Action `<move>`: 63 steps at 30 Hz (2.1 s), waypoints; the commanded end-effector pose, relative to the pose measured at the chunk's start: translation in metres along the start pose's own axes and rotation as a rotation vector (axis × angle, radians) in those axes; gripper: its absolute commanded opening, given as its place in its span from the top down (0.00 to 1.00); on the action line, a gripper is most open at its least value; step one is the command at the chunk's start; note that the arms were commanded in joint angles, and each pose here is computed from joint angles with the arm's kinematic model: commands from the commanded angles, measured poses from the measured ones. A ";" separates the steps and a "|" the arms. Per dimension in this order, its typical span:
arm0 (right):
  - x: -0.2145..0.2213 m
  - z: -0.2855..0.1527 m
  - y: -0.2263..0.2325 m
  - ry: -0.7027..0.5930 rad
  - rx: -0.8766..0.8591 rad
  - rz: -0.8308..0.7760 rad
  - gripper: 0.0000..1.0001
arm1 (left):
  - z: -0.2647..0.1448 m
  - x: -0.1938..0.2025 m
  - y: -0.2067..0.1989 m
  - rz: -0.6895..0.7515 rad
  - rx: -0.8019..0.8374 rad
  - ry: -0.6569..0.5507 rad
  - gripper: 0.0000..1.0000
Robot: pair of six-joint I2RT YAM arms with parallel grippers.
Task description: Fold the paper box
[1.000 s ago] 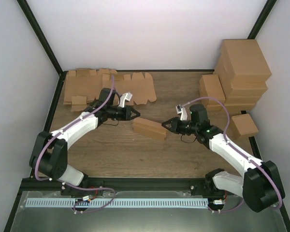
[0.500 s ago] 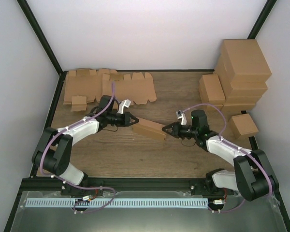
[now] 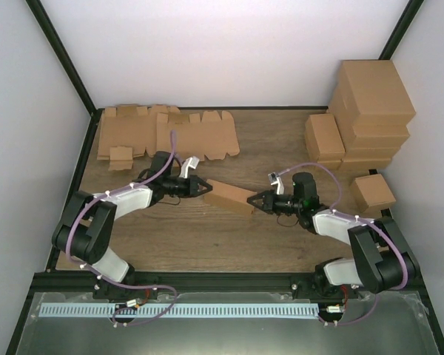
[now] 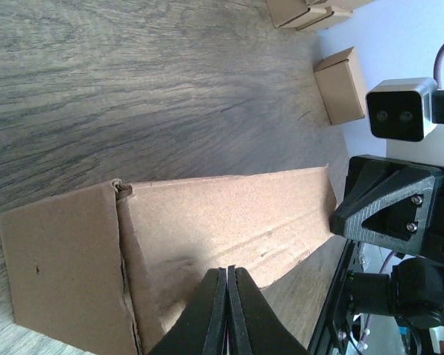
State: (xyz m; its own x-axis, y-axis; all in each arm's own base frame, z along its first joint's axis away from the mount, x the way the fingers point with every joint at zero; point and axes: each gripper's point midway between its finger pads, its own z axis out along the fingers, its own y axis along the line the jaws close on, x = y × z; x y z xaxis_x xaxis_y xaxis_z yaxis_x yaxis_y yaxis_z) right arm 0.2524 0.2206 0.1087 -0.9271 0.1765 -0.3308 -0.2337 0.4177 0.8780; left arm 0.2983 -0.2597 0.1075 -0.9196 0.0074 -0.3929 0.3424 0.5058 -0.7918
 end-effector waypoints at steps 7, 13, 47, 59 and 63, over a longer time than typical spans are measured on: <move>-0.021 -0.011 0.024 -0.016 -0.009 -0.074 0.99 | -0.005 -0.015 -0.013 0.002 -0.001 0.007 0.96; -0.034 -0.013 0.050 -0.007 -0.068 -0.130 0.99 | -0.015 -0.039 -0.026 0.024 0.031 -0.032 0.96; 0.005 0.004 -0.012 0.106 -0.084 -0.094 0.99 | 0.007 0.010 0.020 -0.055 0.025 0.039 0.96; 0.022 -0.002 -0.020 0.140 -0.016 -0.070 0.99 | 0.007 0.035 0.020 -0.074 -0.048 0.103 0.96; 0.046 -0.003 -0.024 0.196 0.054 -0.035 0.99 | 0.002 0.061 0.011 -0.086 -0.089 0.136 0.95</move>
State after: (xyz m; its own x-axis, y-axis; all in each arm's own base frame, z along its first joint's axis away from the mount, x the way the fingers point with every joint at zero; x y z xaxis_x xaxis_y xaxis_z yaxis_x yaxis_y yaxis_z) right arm 0.2429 0.2205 0.1074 -0.9134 0.0254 -0.4062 -0.3717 0.3547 0.8579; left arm 0.2891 -0.2655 0.1068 -0.9247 0.0284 -0.3795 0.3455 0.4806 -0.8060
